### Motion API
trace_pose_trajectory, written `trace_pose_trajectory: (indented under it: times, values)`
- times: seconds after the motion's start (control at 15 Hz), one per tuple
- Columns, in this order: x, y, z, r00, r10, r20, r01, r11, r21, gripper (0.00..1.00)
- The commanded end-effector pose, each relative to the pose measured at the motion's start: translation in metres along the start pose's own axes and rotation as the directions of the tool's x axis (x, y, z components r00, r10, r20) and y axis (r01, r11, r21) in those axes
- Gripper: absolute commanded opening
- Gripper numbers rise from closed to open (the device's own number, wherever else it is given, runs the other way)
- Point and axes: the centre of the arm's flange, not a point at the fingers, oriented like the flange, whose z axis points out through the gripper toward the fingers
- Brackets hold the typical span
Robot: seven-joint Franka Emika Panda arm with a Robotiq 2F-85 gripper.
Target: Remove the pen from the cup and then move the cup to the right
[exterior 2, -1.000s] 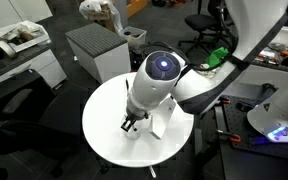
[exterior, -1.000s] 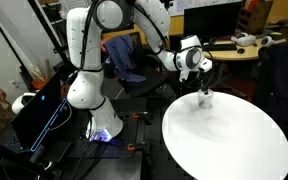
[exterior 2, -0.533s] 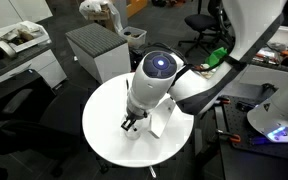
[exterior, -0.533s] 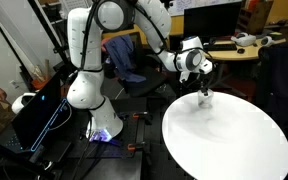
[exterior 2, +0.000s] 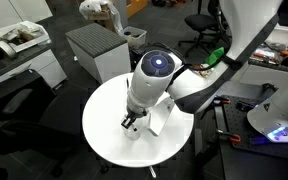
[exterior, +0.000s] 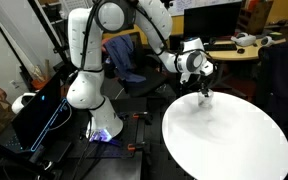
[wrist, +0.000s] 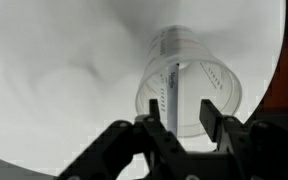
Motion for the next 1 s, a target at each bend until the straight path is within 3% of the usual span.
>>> trace_pose_trajectory:
  times: [0.0,0.73,0.8,0.87,0.93]
  values:
    - [0.011,0.000,0.004,1.000,-0.020,0.004,0.020,1.000,0.006,0.48]
    - [0.027,0.002,0.020,0.999,-0.046,0.000,0.046,0.999,-0.014,0.45]
    - [0.028,0.001,0.020,0.999,-0.048,-0.001,0.048,0.999,-0.015,0.38]
    - [0.029,0.000,0.020,0.999,-0.053,-0.003,0.053,0.998,-0.015,0.19]
    - [0.030,-0.001,0.020,0.998,-0.056,-0.006,0.056,0.998,-0.014,0.12]
